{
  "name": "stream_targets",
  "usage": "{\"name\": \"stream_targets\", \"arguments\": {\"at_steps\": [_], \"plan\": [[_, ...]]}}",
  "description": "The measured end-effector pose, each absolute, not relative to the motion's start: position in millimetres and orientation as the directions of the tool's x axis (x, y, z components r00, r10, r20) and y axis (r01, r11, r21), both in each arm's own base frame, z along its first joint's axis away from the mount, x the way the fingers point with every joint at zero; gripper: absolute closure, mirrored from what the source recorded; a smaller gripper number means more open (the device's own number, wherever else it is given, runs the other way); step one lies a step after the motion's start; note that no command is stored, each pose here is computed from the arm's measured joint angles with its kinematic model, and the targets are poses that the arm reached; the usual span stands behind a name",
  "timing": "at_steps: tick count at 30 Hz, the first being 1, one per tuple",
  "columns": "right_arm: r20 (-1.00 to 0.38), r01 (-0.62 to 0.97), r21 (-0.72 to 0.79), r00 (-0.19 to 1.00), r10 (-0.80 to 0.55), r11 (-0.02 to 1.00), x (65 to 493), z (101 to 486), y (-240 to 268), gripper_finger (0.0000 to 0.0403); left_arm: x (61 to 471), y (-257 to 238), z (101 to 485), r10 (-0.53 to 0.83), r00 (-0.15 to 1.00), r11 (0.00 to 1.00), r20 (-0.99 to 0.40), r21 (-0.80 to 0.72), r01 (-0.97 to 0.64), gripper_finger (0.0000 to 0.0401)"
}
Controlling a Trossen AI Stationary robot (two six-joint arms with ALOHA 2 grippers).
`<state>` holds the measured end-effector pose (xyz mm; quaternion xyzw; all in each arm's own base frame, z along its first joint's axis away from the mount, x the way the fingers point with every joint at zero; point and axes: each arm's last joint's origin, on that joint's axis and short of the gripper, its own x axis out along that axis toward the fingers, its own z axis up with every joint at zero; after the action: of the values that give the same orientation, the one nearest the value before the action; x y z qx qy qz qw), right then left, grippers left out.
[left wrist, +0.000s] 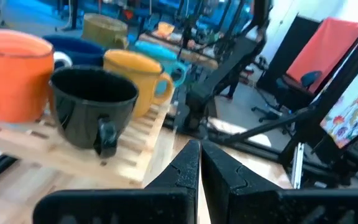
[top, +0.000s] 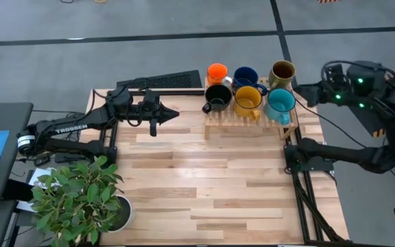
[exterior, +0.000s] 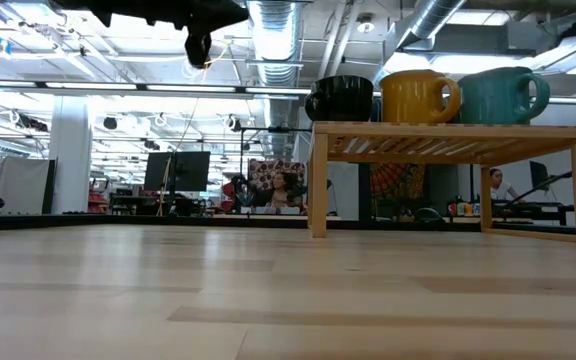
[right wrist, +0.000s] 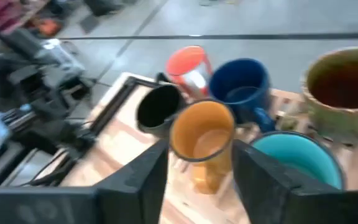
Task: Place coffee mugs
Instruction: Return to Home Position
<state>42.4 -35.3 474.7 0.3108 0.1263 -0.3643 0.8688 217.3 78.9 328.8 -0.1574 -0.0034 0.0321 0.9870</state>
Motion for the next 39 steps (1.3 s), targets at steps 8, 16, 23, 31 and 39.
{"name": "stream_targets", "arguments": {"at_steps": [8, 16, 23, 31, 39], "plan": [[-0.328, 0.56, 0.474, 0.828, -0.454, 0.679, 50, 448, -29, 0.0334, 220, 72, 334, 0.115, 0.992, 0.932, 0.053, -0.35, -0.09, 0.0401], [-0.008, 0.163, 0.51, 0.983, -0.184, 0.845, 110, 400, -31, 0.0378, 223, 65, 335, 0.111, 0.992, 0.923, 0.055, -0.376, -0.083, 0.0401], [0.05, 0.014, 0.47, 0.998, -0.043, 0.883, 171, 375, -10, 0.0386, 224, 60, 335, 0.056, 0.997, 0.92, 0.055, -0.391, -0.03, 0.0401], [-0.005, -0.026, 0.476, 0.999, 0.032, 0.879, 198, 376, 11, 0.0386, 224, 29, 328, -0.113, 0.993, 0.94, 0.037, -0.319, 0.119, 0.0401], [-0.004, -0.004, 0.467, 1.0, 0.006, 0.884, 205, 381, 21, 0.0384, 175, 21, 291, -0.094, 0.985, 0.952, 0.142, -0.276, 0.131, 0.0401]]}}
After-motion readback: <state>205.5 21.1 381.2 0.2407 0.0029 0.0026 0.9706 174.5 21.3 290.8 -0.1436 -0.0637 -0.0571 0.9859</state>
